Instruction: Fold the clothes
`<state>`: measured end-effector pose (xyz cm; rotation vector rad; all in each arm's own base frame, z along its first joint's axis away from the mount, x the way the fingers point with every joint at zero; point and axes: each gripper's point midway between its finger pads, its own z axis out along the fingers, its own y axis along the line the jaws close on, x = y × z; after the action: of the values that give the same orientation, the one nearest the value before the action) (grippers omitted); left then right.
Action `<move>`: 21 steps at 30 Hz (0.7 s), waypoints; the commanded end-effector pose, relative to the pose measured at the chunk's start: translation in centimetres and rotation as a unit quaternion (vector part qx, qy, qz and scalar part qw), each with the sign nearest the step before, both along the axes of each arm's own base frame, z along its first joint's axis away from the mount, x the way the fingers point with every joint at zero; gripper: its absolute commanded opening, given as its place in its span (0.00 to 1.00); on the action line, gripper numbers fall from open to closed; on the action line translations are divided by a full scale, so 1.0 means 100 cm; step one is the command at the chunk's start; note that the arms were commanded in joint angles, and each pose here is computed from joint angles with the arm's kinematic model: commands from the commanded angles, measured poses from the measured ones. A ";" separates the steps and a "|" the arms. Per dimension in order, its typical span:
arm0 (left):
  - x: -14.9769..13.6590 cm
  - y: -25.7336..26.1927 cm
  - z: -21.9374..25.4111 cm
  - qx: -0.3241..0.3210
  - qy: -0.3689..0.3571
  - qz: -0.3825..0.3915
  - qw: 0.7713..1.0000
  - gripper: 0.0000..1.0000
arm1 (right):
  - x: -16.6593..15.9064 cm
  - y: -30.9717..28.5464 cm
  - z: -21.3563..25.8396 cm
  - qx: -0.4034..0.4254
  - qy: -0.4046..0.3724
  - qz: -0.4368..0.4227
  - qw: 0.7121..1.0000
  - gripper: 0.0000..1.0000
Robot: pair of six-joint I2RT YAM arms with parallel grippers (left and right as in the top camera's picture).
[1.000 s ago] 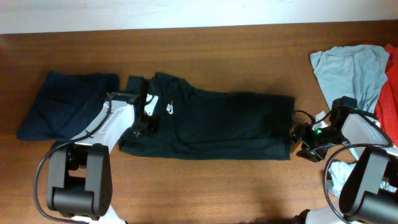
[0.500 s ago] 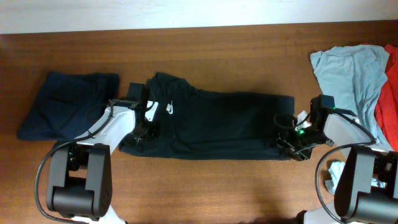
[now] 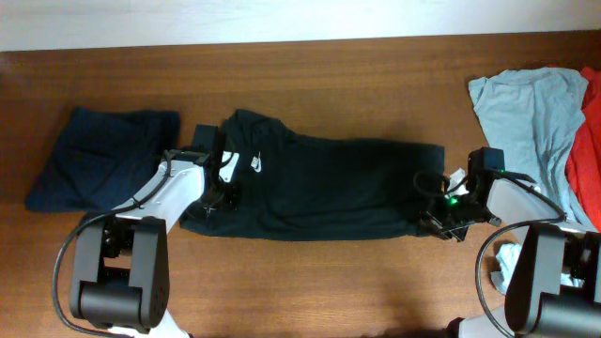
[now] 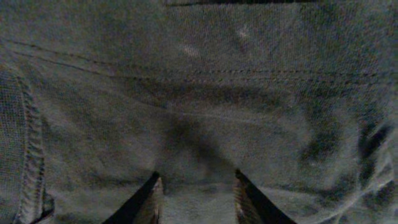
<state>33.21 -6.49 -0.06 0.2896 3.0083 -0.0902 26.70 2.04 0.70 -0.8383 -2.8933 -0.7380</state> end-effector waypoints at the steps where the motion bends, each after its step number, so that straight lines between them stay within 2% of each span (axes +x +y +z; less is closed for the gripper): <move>1: -0.004 0.002 -0.003 0.004 0.003 0.004 1.000 0.38 | 0.001 0.008 0.003 0.026 -0.007 0.002 1.000 0.14; 4: -0.004 0.002 -0.003 0.003 0.003 0.004 1.000 0.38 | -0.003 0.012 0.006 0.040 0.015 -0.018 0.999 0.04; 14: -0.004 0.002 -0.003 0.003 0.003 0.004 1.000 0.39 | -0.003 0.022 0.016 0.076 0.013 -0.014 0.997 0.04; 21: -0.004 0.002 -0.003 0.004 0.003 0.004 1.000 0.39 | 0.027 0.004 0.029 0.065 -0.038 -0.027 0.997 0.04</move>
<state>33.23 -6.54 -0.06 0.2902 3.0071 -0.0916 27.37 3.41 2.33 -0.8764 -2.8124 -0.9167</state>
